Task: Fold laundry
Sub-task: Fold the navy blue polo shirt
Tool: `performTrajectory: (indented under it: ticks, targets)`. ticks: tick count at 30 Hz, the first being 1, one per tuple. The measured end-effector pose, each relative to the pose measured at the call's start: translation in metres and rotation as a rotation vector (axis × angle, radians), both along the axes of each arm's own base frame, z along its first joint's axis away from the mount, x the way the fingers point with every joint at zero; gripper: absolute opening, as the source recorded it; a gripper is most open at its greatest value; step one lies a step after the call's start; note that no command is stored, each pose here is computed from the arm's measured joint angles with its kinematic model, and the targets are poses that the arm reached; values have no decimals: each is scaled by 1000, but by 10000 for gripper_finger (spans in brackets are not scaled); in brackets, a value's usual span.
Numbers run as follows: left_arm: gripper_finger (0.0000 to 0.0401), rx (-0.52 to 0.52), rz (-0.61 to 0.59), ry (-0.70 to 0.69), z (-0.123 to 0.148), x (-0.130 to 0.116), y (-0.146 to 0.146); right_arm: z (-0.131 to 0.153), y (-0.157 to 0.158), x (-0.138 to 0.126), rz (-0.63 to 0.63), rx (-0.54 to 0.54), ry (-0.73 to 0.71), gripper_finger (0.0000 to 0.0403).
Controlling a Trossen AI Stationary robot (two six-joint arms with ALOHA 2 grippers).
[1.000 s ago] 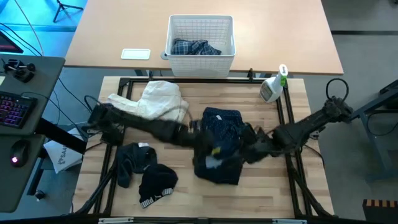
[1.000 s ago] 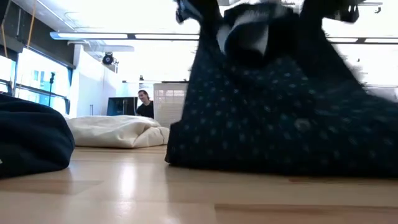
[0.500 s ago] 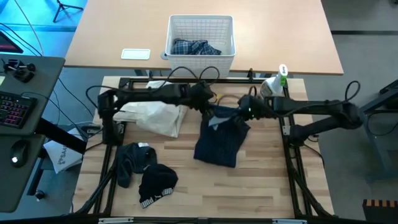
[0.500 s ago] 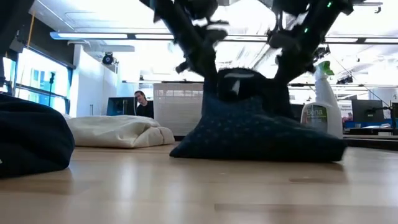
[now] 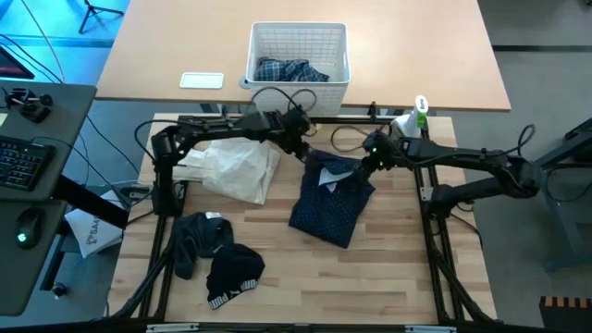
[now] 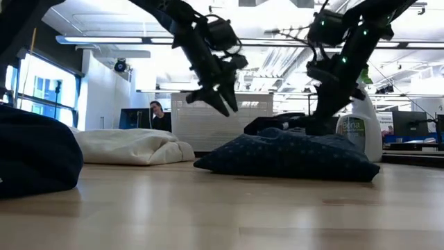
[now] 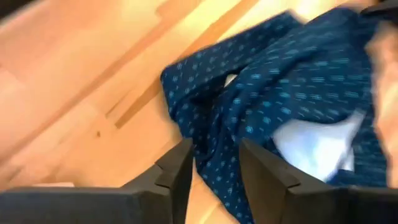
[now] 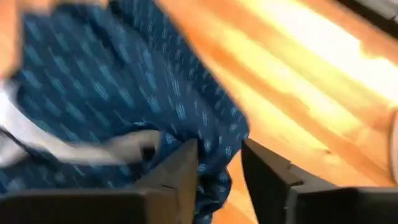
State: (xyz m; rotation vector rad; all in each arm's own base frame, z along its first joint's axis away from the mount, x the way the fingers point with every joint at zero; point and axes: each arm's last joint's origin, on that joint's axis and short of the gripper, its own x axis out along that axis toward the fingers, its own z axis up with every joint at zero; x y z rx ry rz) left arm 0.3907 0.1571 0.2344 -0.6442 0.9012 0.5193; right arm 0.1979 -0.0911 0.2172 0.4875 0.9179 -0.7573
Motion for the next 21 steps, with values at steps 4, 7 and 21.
performTrajectory:
  ticks: [4,7,21]
  targets:
    - [134,31,-96,-54,26,-13,2,20,-4,-4,-31,-10,-81,167]
    - [134,71,-248,-72,42,-15,-16,40,0,-12,-71,9,-95,183]
    - [115,214,-957,-43,32,6,-135,33,108,-7,416,137,-309,181]
